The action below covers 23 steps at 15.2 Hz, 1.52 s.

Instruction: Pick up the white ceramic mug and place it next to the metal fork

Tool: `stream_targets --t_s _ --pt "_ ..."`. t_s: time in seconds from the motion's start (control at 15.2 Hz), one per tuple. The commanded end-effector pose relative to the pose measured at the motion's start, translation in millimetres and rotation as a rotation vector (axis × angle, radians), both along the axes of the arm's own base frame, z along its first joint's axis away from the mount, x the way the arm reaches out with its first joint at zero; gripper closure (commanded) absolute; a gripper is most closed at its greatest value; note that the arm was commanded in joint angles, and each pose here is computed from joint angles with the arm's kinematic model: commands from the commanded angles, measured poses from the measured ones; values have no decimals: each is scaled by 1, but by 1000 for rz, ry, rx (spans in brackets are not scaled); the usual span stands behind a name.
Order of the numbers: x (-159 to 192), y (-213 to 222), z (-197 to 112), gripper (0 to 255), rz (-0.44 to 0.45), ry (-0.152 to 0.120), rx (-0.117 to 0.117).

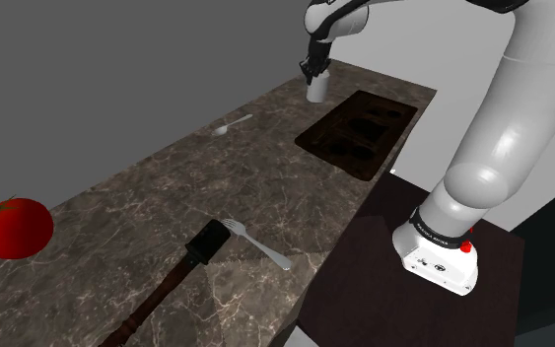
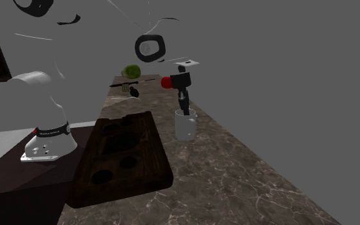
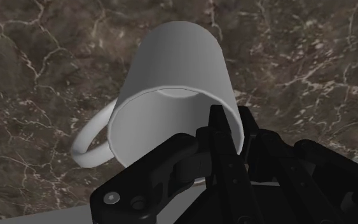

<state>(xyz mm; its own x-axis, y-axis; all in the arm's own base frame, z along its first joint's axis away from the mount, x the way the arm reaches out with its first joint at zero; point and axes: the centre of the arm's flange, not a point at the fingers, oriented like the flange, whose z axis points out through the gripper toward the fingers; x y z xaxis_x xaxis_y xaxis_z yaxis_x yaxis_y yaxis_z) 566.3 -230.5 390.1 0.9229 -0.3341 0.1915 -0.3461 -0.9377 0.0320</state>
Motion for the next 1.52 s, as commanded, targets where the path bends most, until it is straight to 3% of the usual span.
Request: stream_targets --t_s 0.0,1.45 --pt "0 -1 10 255 0 0 0" --pt "0 -1 127 255 0 0 0"
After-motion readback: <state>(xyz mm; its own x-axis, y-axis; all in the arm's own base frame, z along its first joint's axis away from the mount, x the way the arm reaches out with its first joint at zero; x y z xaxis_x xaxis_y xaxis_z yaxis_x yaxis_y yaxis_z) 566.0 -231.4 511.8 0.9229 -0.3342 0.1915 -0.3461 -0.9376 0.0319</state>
